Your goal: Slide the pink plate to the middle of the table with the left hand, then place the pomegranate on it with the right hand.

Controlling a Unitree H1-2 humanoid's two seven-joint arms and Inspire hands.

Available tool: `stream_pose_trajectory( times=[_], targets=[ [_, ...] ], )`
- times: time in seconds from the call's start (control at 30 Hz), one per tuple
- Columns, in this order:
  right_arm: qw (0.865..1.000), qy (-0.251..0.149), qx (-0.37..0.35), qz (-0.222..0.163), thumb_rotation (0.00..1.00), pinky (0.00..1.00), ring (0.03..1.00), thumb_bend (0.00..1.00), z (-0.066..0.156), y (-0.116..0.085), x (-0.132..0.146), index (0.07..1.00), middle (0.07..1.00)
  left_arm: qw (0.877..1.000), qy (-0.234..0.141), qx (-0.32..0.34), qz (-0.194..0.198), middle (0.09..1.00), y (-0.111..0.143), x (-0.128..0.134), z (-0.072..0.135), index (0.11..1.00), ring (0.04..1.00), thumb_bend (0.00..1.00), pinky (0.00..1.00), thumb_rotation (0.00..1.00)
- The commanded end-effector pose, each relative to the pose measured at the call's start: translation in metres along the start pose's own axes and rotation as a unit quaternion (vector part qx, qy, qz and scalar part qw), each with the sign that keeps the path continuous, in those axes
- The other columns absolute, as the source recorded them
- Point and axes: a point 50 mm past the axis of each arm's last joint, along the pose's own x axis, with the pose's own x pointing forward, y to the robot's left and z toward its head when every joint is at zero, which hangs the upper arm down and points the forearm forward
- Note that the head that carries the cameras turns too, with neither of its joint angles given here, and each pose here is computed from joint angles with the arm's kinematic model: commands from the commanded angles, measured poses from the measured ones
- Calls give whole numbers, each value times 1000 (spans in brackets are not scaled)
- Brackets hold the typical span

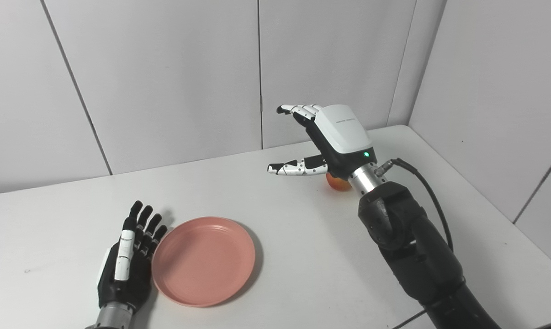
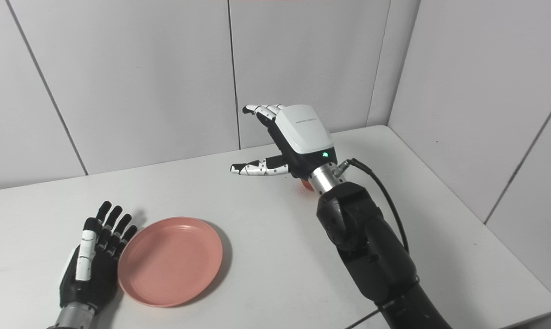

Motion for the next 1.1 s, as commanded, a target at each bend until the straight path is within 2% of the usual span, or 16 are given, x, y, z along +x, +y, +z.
stream_pose_trajectory(
  times=[0.0,0.27,0.47,0.8,1.07],
  targets=[
    [999,2,-35,-26,704,729,801,801,-8,-20,22,791,808,1000,4,-7,-5,1000,-5,0,-2,1000,976,797,968,658],
    [996,25,-88,12,714,741,804,791,-32,-8,42,778,812,1000,5,-9,-5,1000,-6,0,-4,1000,974,787,978,652],
    [994,47,-98,33,742,768,822,807,-49,0,47,783,824,1000,6,-9,-6,1000,-7,0,-4,1000,974,785,976,653],
    [991,86,-87,48,722,738,796,813,-73,18,52,773,811,1000,10,-10,-3,1000,-6,-1,-5,1000,972,793,980,652],
    [990,113,-66,49,717,714,778,826,-85,26,47,770,797,1000,9,-9,-5,1000,-7,-1,-4,1000,973,794,977,653]
  ],
)
